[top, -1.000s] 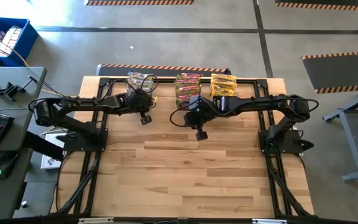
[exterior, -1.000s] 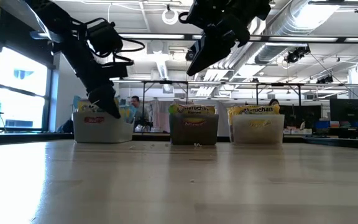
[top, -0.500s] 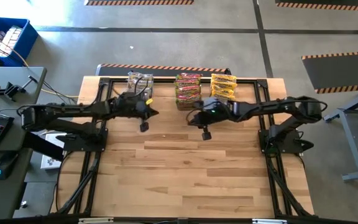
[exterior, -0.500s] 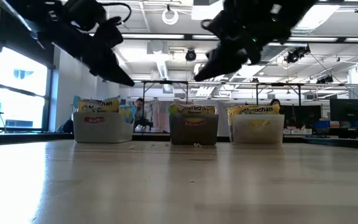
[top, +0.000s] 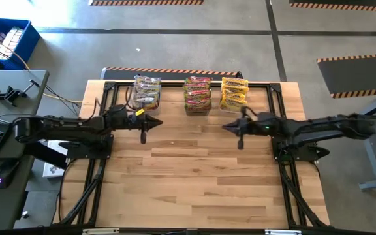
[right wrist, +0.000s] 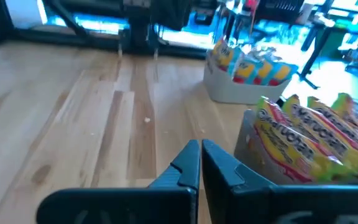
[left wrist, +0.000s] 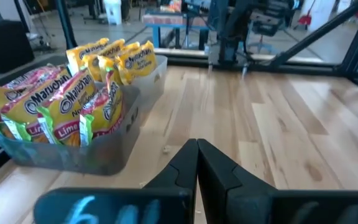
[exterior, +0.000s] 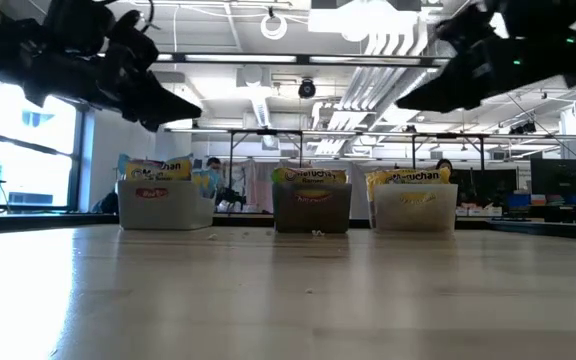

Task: Sort Maruchan noodles
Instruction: Return to Home Position

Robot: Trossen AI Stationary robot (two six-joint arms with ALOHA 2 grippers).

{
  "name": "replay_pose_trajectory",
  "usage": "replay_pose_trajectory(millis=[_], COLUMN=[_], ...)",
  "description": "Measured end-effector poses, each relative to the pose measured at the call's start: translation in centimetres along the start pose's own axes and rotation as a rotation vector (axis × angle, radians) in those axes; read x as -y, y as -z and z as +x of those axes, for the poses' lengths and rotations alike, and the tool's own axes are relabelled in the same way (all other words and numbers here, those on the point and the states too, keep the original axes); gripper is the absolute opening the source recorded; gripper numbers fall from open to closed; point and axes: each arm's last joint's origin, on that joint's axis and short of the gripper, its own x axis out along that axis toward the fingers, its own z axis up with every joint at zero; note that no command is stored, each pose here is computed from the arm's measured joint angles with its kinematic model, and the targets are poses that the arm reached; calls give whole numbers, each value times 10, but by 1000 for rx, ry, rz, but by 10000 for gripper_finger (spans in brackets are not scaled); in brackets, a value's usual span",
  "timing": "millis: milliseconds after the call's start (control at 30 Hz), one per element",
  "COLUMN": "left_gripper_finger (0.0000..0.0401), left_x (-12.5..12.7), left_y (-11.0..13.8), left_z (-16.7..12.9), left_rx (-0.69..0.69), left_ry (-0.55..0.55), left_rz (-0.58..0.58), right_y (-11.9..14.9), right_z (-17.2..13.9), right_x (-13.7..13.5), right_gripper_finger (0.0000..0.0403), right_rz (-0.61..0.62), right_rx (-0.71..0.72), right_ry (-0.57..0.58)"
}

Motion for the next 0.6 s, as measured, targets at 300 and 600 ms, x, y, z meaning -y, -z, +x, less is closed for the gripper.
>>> replay_pose_trajectory(millis=[300, 600], left_gripper_finger=[0, 0], left_x=[5, 10], left_y=[7, 27], left_z=[-29, -52], left_rx=[121, 182], left_ry=[-3, -3], left_rz=[-5, -30], right_y=[36, 59], right_z=[-53, -76], right_x=[-5, -8], right_gripper_finger=[0, 0], right_rz=[72, 106], right_rx=[189, 276], right_ry=[25, 35])
